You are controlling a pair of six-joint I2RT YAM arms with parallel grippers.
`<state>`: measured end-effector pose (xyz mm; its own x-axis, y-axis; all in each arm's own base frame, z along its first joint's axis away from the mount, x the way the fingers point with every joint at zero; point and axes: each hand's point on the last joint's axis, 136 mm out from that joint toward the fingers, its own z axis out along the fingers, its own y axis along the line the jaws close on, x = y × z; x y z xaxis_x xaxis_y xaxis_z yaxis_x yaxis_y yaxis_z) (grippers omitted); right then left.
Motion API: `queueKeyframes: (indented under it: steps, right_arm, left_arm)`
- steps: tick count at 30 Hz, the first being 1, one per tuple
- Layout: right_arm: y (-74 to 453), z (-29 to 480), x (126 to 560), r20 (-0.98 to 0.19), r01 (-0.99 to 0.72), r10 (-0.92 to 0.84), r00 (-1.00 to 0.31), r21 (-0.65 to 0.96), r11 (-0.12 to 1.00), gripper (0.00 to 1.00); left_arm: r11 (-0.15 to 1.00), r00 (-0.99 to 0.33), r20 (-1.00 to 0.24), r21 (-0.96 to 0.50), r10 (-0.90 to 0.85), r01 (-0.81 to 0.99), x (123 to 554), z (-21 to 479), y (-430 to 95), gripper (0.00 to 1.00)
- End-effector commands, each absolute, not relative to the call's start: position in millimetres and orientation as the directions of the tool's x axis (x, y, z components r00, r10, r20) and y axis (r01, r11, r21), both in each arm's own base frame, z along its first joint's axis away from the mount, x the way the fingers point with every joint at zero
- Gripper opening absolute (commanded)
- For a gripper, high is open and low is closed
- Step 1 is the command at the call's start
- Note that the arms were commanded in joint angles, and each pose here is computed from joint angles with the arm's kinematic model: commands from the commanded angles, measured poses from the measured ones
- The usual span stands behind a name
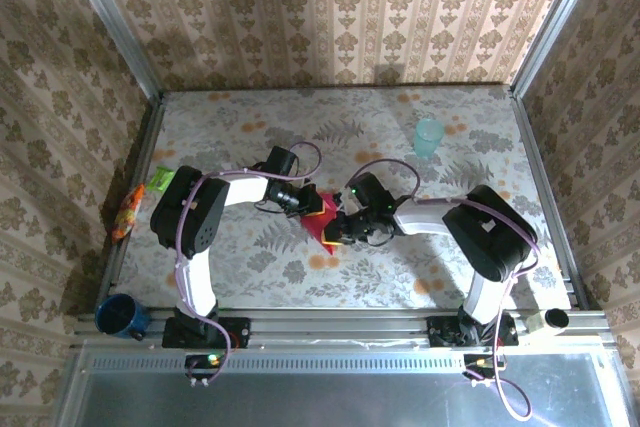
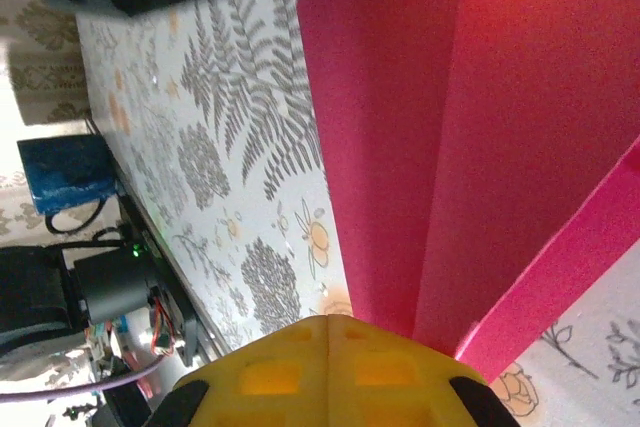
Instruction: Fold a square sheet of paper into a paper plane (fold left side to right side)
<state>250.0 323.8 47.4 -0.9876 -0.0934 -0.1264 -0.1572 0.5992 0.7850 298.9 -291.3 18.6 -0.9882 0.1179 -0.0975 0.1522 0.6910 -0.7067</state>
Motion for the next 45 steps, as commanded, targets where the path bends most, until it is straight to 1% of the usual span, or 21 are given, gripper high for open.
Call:
queueKeyframes:
  steps: [1, 6, 19, 45]
  right_arm:
    - [324, 45, 262, -0.141, -0.168, -0.093, -0.986, 0.77, 0.616, 0.04]
    - [326, 36, 267, -0.132, -0.161, -0.093, -0.987, 0.758, 0.632, 0.04]
    - [322, 16, 243, -0.067, -0.134, -0.126, -0.99, 0.741, 0.658, 0.04]
    - [320, 10, 213, -0.024, -0.107, -0.134, -0.991, 0.747, 0.656, 0.04]
  left_arm:
    - [0.816, -0.995, 0.033, -0.576, 0.096, 0.059, 274, -34, -261, 0.0]
    - [0.815, -0.995, 0.033, -0.576, 0.096, 0.06, 274, -34, -261, 0.0]
    - [0.817, -0.995, 0.036, -0.574, 0.095, 0.057, 274, -35, -260, 0.0]
    - [0.826, -0.995, 0.043, -0.562, 0.085, 0.046, 272, -39, -256, 0.0]
